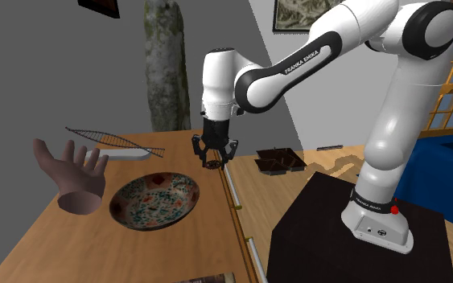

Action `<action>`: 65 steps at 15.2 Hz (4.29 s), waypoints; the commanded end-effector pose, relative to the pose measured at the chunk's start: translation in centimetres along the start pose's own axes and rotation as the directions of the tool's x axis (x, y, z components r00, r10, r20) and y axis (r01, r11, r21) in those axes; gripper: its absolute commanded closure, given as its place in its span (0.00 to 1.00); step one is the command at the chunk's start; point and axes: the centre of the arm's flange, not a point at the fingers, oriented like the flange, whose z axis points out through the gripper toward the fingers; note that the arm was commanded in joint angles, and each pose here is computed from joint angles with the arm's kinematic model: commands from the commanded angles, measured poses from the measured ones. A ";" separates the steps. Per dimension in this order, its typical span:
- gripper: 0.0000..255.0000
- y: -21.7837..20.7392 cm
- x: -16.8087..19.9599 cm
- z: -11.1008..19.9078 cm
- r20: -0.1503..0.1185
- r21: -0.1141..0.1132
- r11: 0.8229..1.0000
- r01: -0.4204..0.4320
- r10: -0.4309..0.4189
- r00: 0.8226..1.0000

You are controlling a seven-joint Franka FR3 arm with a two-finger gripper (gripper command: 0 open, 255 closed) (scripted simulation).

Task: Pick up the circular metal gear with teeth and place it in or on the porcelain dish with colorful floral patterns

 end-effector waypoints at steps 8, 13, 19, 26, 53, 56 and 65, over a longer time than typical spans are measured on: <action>1.00 0.0 0.0 -0.3 0.001 -0.006 1.000 0.000 0.000 1.000; 1.00 -0.2 0.0 -2.9 0.001 -0.006 1.000 0.000 0.000 1.000; 1.00 -0.4 0.0 -6.1 0.001 -0.006 1.000 0.000 0.000 1.000; 1.00 -0.8 0.0 -9.8 0.001 -0.006 1.000 0.000 0.000 1.000; 1.00 -9.8 -20.3 -8.7 0.001 -0.006 1.000 0.000 0.000 1.000; 1.00 -9.6 -20.3 -7.1 0.001 -0.006 1.000 0.000 0.000 1.000; 1.00 -9.4 -20.3 -4.4 0.001 -0.006 1.000 0.000 0.000 1.000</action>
